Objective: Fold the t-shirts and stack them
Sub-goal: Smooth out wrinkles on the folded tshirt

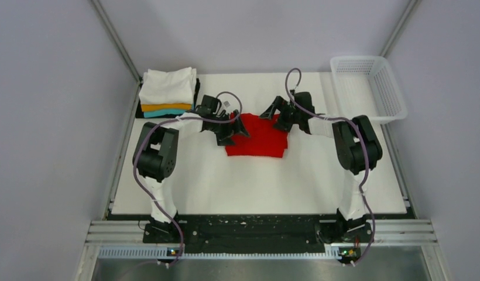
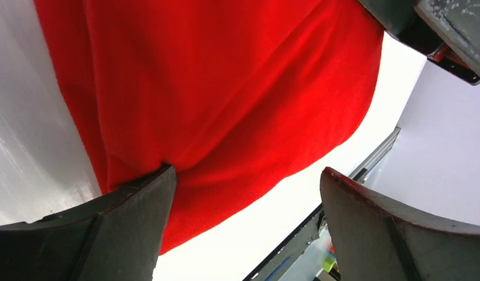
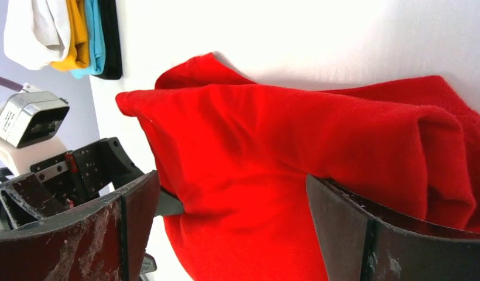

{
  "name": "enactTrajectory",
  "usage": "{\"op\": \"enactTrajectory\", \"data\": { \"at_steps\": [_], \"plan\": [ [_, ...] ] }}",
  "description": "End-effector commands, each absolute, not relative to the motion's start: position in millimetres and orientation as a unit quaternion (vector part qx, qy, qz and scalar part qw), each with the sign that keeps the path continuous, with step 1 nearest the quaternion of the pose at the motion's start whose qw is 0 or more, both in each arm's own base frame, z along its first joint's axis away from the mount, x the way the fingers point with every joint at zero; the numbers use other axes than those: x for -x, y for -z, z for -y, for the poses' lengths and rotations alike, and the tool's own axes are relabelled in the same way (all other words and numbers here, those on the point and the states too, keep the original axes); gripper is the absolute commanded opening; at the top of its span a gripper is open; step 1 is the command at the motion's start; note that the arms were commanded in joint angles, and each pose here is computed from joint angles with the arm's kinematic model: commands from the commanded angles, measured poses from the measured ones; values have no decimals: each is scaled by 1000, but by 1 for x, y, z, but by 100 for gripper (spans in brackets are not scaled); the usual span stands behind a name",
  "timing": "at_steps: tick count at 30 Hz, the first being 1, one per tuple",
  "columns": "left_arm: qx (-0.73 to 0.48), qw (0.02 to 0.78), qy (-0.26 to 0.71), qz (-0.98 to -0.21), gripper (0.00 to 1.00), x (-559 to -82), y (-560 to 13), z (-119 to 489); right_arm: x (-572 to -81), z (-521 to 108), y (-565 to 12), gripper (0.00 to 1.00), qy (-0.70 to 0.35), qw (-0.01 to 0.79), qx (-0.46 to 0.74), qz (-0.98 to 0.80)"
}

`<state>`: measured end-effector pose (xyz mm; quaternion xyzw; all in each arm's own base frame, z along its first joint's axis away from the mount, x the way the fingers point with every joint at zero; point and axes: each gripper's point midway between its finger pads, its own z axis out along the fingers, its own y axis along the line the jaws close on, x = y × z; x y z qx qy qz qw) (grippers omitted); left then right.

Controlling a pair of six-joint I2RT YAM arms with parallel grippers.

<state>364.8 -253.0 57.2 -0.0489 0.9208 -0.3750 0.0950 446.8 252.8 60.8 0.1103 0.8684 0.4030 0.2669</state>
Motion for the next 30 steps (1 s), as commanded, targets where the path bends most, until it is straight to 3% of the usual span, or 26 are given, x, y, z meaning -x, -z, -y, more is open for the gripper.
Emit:
{"op": "enactTrajectory", "data": {
  "at_steps": [1, 9, 18, 26, 30],
  "plan": [
    [62, 57, 329, -941, 99, -323, -23, 243, -428, -229, -18, 95, -339, 247, -131, -898],
    [26, 109, 323, -940, 99, -286, -67, 266, -406, -222, -92, 96, -341, 293, -50, -892],
    [41, 202, 309, -928, 99, -344, -120, 273, -346, -234, -166, 96, -442, 302, 4, -845],
    [71, 174, 278, -942, 98, -390, -70, 269, -305, -228, -122, 96, -461, 252, -39, -850],
    [89, 154, 253, -951, 97, -402, -35, 259, -297, -204, -64, 96, -378, 219, -86, -895]
  ]
}}
